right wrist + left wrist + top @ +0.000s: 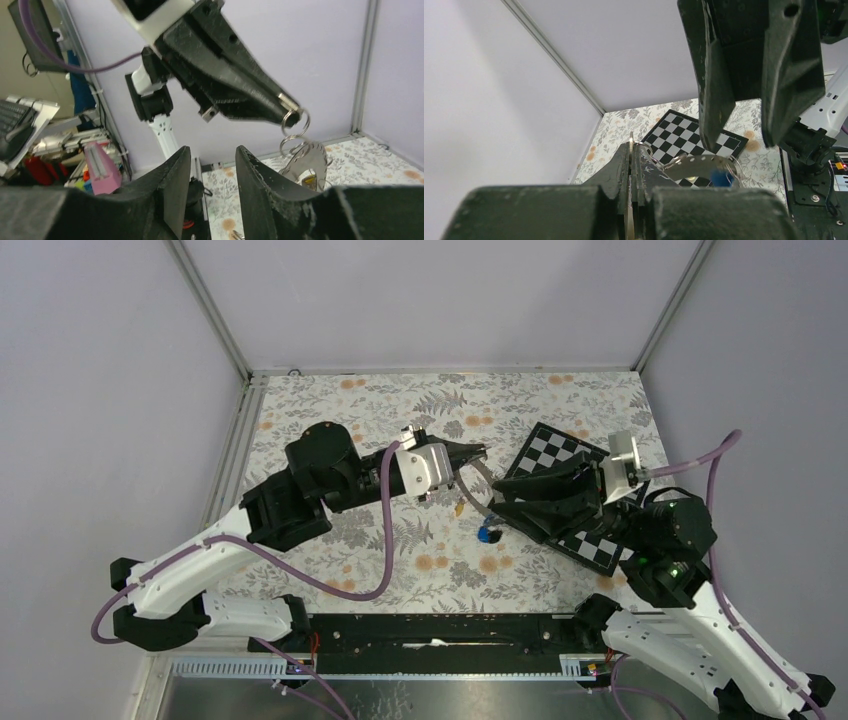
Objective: Remove the keys from the keyring
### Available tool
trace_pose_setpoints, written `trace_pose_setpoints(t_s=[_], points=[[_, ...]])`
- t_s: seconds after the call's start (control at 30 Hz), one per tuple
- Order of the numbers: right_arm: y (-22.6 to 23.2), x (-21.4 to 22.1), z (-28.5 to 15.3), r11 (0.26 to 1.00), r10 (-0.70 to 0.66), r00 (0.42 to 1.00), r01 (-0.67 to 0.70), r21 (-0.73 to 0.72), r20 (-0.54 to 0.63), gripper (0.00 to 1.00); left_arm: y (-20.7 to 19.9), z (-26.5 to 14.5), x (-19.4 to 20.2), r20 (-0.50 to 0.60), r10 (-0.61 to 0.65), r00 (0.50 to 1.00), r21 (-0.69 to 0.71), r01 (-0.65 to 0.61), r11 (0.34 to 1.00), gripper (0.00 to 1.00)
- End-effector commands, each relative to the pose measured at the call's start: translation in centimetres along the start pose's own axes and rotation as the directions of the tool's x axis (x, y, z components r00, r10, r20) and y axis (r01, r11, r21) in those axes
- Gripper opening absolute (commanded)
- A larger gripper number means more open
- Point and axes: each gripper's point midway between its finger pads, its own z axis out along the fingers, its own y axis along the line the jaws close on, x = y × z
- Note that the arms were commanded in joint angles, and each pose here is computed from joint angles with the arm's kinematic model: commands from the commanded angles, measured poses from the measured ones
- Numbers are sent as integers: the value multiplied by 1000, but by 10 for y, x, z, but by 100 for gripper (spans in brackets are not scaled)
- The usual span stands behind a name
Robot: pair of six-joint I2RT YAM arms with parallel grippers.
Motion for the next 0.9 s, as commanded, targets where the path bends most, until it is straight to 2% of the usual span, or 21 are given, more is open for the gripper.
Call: trace_pose_setpoints(t_s=[0.0, 0.27, 0.57, 0.87], points=[[9, 5, 0, 992, -86, 996, 89, -92, 28, 47, 21, -5, -35, 106, 34, 994, -77, -26, 997, 0], [-8, 14, -7, 970, -239, 969, 241, -29, 67, 48, 12, -7, -36, 130, 60, 990, -37, -56, 998, 0], [-18, 20, -7, 974, -226, 973, 226, 11, 43, 48, 12, -5, -36, 123, 48, 991, -34, -44, 998, 0], [-21, 20, -10, 969, -248, 968, 247, 32, 31, 48, -7, -9, -41, 179, 76, 981, 56, -87, 995, 0]])
